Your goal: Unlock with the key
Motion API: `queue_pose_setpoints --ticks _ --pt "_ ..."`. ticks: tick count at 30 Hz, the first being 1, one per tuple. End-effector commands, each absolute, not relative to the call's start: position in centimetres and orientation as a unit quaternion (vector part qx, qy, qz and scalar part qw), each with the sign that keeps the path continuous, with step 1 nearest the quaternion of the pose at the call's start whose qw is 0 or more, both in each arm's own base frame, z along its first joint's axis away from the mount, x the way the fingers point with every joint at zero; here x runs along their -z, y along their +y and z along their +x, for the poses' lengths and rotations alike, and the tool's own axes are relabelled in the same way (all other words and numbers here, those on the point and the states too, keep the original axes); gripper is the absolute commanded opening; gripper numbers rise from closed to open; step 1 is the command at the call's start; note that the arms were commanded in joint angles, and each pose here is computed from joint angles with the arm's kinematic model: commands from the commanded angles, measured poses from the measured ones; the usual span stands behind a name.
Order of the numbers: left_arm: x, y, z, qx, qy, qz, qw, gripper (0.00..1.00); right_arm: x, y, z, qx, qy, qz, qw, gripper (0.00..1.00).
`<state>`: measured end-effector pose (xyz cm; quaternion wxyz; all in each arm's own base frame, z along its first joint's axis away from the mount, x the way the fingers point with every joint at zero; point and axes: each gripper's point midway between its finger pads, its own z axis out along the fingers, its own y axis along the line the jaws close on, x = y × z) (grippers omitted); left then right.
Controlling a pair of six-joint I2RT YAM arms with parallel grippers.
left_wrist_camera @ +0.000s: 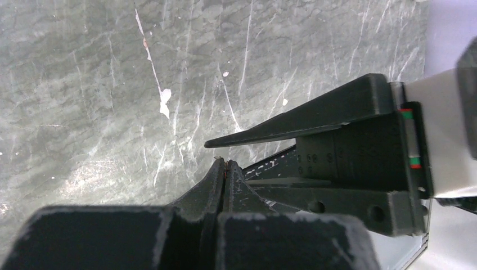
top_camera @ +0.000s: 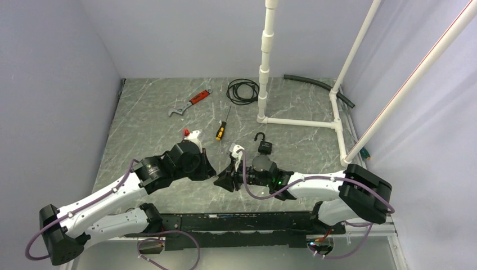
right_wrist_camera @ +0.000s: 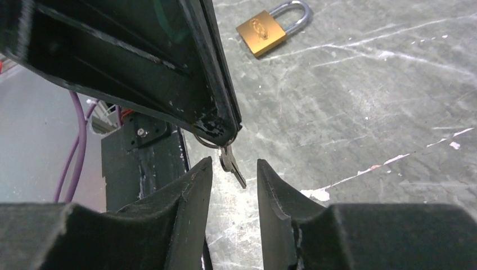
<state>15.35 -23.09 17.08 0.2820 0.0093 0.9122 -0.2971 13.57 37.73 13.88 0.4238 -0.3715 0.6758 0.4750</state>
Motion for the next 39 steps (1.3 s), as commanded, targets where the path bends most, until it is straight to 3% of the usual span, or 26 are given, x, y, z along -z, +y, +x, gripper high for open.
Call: queue_pose_setpoints --ticks 1,15,24,27,29,31,32,34,37,39 --pt "-19.2 -23.8 15.3 0.329 0.898 0.005 0.292 0.00 -15.2 38.5 13.0 -0.499 0.643 -0.387 0.434 0.35" --pt "-19.4 -23.4 15.3 0.330 0.896 -0.003 0.298 0.00 -14.6 38.3 13.5 -0.481 0.655 -0.386 0.436 0.01" --pt "-18.7 -22.8 14.8 0.327 0.898 -0.006 0.295 0.00 -15.6 37.3 13.2 -0.476 0.680 -0.369 0.418 0.00" --pt "-18.4 -22.3 14.4 0.331 0.896 -0.005 0.295 0.12 -14.7 36.4 13.6 -0.435 0.737 -0.349 0.382 0.00" --pt "-18.1 -22.2 14.0 0.340 0.893 -0.001 0.294 0.31 -14.2 35.6 12.9 -0.420 0.762 -0.351 0.347 0.00" --pt "-17.5 -22.2 13.5 0.351 0.890 0.003 0.291 0.58 -13.3 34.4 11.9 -0.400 0.792 -0.346 0.304 0.00" --pt "-17.2 -22.2 13.4 0.354 0.890 0.003 0.289 0.64 -12.7 33.6 11.2 -0.388 0.809 -0.342 0.280 0.00" --pt "-16.5 -22.1 13.0 0.360 0.888 0.003 0.285 0.69 -11.6 32.0 10.0 -0.370 0.836 -0.326 0.241 0.00" --pt "-16.3 -22.7 12.5 0.395 0.872 0.020 0.289 0.59 -10.3 29.5 8.3 -0.341 0.871 -0.296 0.191 0.00" --pt "-16.7 -23.6 12.1 0.430 0.852 0.044 0.297 0.58 -9.9 28.2 7.0 -0.326 0.890 -0.280 0.150 0.00"
